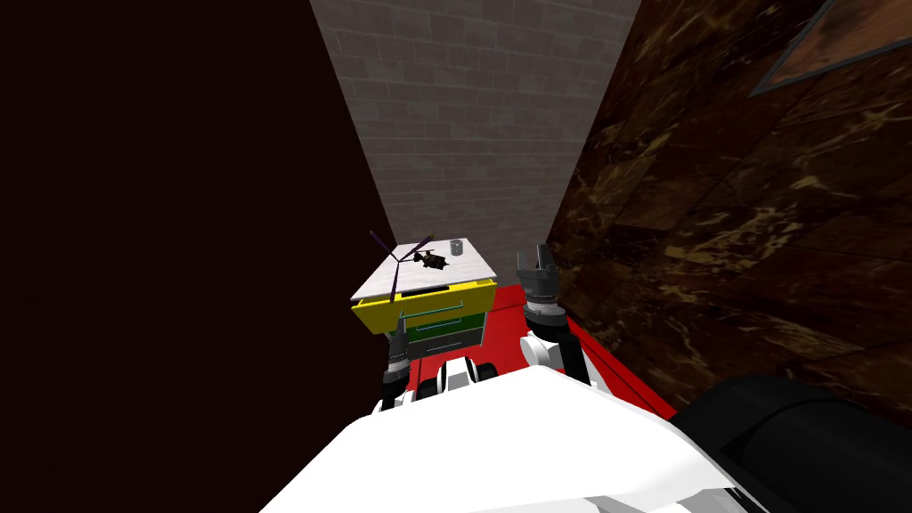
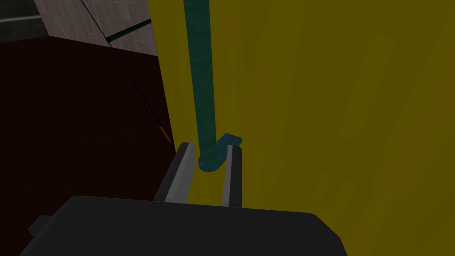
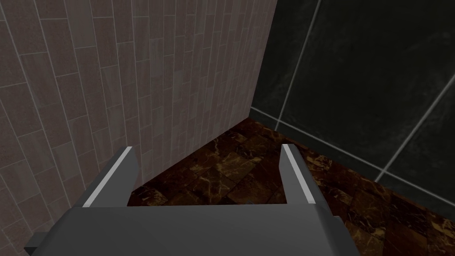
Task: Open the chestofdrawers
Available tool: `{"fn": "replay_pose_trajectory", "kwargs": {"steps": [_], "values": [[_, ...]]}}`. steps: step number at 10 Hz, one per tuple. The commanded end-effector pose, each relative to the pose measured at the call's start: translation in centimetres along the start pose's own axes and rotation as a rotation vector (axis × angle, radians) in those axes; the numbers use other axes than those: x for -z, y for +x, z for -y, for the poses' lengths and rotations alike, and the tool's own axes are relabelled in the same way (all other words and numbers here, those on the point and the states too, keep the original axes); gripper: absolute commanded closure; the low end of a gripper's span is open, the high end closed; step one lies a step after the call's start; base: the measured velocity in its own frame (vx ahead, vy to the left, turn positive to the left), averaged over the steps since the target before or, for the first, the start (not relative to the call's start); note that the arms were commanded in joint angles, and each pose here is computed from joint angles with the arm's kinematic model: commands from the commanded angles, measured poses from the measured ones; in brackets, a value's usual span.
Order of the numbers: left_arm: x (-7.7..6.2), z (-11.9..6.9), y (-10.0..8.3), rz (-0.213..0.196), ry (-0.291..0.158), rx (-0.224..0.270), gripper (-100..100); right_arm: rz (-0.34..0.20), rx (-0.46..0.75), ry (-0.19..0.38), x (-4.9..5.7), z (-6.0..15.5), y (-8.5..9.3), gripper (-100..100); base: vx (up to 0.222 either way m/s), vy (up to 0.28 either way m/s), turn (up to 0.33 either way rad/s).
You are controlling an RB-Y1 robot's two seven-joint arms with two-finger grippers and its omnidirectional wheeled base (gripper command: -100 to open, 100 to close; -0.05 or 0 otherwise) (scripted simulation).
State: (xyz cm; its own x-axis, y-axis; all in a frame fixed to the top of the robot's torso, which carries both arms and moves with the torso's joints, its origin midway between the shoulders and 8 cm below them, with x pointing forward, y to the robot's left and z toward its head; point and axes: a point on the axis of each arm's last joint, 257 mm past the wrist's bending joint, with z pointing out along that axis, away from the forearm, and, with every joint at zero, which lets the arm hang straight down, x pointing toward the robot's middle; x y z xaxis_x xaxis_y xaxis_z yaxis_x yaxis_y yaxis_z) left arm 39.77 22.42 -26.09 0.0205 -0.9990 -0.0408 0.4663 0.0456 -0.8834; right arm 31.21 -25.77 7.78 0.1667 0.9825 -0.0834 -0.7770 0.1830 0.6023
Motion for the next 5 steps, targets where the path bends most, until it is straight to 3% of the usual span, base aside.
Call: {"fn": "replay_pose_trajectory", "kwargs": {"steps": [1, 5], "values": [[-0.37, -0.25, 0.01, -0.002, -0.007, 0.001, 100, 0.000, 0.000, 0.000, 0.00, 0.00, 0.00, 0, -0.046, 0.001, 0.002], [-0.40, -0.24, 0.32, -0.011, -0.013, 0.006, 100, 0.000, 0.000, 0.000, 0.00, 0.00, 0.00, 0, -0.167, -0.001, 0.023]]}}
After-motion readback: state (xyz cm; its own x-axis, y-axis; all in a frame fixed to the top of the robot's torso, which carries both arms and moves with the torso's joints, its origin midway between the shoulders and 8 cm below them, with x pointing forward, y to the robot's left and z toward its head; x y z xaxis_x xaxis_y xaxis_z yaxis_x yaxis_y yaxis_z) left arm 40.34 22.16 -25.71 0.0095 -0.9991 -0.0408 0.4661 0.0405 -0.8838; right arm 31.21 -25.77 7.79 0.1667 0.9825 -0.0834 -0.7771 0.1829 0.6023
